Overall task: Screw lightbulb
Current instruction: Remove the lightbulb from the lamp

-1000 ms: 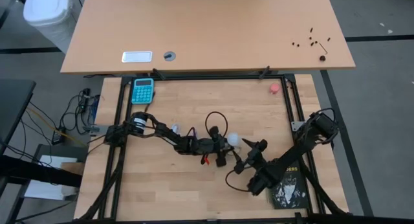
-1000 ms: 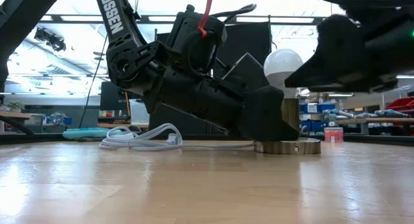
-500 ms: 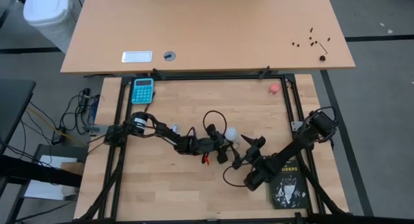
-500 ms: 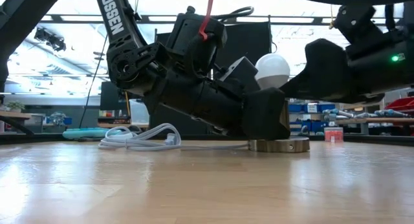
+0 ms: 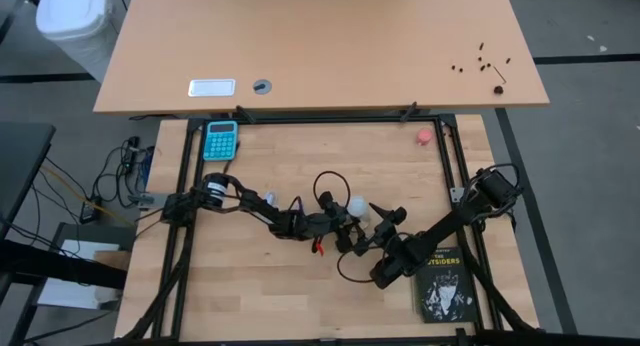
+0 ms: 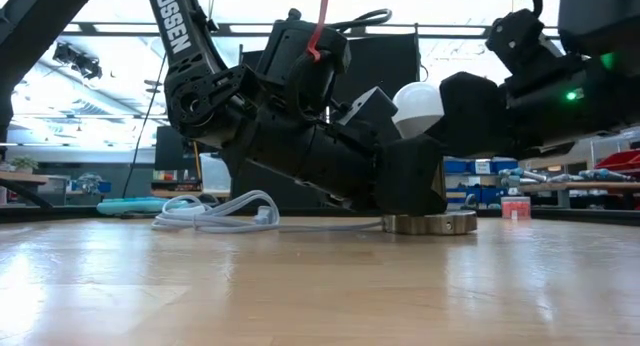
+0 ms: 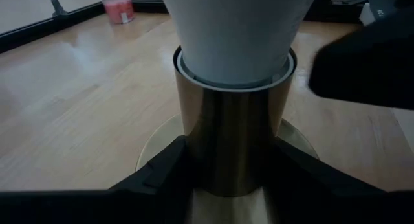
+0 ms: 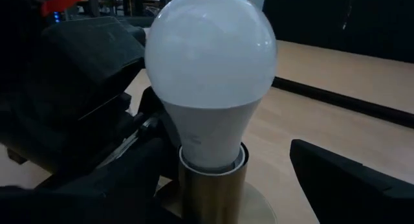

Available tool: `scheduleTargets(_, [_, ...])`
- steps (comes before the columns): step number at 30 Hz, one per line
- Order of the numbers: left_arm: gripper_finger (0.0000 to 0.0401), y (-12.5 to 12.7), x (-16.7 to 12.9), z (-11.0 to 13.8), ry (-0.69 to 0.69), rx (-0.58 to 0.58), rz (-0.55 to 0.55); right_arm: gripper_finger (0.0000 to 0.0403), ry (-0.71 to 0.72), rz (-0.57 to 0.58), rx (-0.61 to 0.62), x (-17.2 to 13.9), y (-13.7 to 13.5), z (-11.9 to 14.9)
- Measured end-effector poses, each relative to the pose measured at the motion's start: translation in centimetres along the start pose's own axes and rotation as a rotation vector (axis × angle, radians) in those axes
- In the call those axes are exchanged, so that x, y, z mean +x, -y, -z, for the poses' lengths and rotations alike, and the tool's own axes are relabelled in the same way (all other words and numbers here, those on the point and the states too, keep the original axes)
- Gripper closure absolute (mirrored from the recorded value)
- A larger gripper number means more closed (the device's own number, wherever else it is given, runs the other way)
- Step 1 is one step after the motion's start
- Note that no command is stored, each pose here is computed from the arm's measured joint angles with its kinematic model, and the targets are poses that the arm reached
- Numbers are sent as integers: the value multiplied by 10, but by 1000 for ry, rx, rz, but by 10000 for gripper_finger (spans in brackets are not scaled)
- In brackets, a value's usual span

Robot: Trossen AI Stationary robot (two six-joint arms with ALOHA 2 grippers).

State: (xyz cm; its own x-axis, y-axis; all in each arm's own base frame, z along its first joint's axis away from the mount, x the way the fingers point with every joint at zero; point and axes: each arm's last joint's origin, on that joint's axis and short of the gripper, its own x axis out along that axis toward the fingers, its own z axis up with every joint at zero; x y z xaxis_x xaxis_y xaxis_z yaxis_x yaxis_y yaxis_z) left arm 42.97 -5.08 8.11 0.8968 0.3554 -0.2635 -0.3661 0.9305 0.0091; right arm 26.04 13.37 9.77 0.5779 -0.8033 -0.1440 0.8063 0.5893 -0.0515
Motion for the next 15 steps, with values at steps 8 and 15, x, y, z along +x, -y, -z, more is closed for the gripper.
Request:
scheduleTargets(8, [208, -2, 1, 1, -4, 6, -19, 58, -23, -4, -79, 2, 0, 0])
scheduleTargets(15, [208, -3, 1, 2, -26, 25, -25, 74, -44, -21, -89, -1, 0, 0])
